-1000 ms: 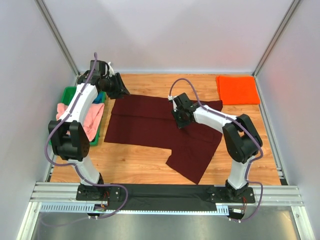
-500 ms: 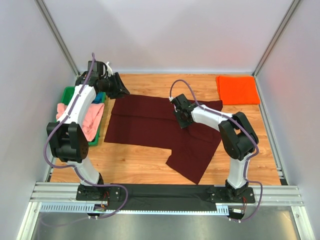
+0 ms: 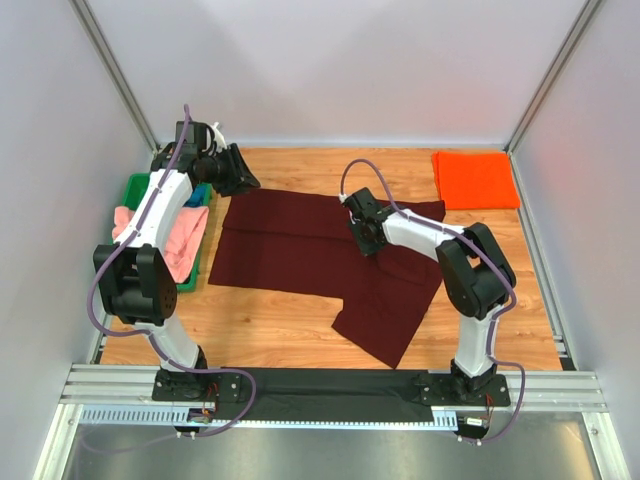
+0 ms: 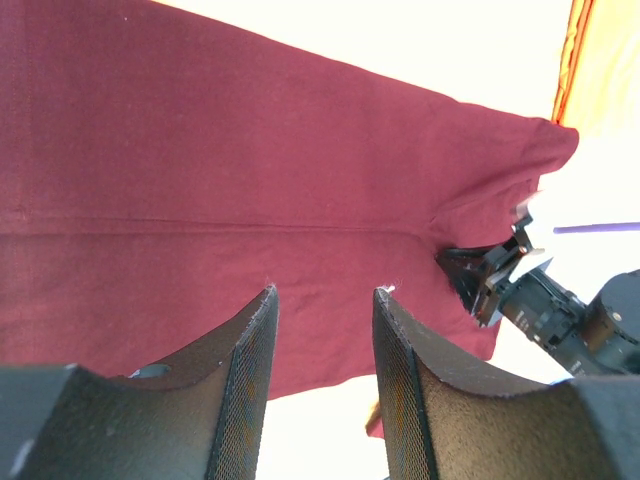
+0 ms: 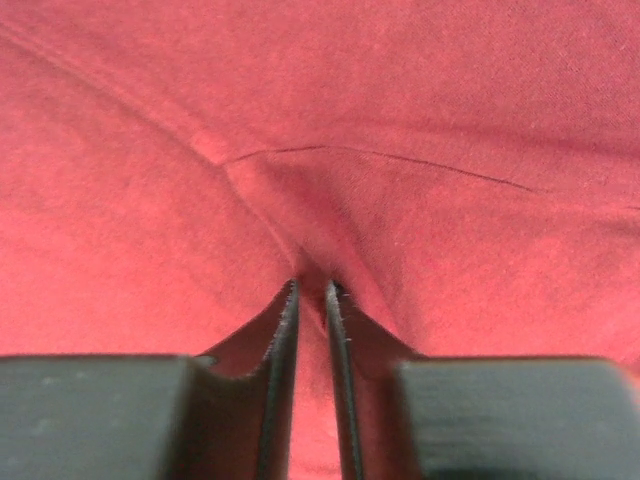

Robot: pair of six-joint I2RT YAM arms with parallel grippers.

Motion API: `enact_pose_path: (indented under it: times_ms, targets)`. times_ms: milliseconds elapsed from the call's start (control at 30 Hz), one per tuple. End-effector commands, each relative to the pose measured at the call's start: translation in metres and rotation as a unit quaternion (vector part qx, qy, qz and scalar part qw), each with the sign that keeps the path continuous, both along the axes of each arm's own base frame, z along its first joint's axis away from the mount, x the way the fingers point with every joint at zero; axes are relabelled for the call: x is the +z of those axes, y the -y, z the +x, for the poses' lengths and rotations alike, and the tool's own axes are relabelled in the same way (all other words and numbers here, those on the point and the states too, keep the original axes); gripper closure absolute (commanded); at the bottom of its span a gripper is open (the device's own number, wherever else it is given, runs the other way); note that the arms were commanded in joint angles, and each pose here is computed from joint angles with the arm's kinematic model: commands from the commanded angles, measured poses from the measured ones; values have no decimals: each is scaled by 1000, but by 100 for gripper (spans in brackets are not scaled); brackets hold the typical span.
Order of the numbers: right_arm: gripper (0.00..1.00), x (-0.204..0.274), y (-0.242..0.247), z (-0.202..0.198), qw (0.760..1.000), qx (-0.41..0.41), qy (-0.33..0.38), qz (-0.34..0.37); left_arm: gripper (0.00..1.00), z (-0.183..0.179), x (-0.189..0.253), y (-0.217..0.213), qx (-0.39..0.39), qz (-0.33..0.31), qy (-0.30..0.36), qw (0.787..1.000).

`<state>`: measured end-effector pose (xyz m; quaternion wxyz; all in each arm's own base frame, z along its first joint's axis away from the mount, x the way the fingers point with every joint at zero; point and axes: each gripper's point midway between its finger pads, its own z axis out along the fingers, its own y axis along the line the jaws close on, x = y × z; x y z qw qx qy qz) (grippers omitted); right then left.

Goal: Fold and stack the t-shirts
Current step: Fold the tshirt

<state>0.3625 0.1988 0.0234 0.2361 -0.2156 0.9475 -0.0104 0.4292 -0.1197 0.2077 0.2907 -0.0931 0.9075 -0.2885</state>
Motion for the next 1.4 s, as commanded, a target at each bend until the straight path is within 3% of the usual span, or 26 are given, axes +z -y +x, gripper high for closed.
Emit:
enact_pose_path:
  times_ms: [0,133,300,667,900,967,1067,1133,1300,1333,1367]
  targets:
    - [87,2,-2,16,1000,-10,10,7,51,0,26,2,-2,-12,37,999]
    - [100,8,-8,9,1000,-2,-9,19,51,-1,24,1,1,-9,38,999]
    - [100,43,-27,0,996,-11,-25,83,51,1,19,0,4,-5,32,999]
    - [100,55,-45,-7,978,-48,-90,182,51,0,9,2,0,0,18,1000]
    - [99,40,-44,-1,975,-75,-115,177,50,-1,11,5,-8,-3,19,1000]
    - [96,44,-44,9,976,-87,-97,176,49,-4,12,12,-33,-6,32,999]
    - [77,54,-41,20,976,-104,-81,172,48,-16,17,31,-63,1,49,997]
    - [71,67,-42,20,975,-106,-69,183,47,-28,20,56,-98,-2,50,994]
    - [65,83,-14,5,966,-162,-56,195,45,-66,16,114,-152,-24,53,987]
    - [65,80,5,8,964,-191,-43,180,45,-85,-3,131,-170,-29,34,984]
    - [65,78,18,6,959,-217,-40,175,44,-84,7,143,-173,-43,72,981]
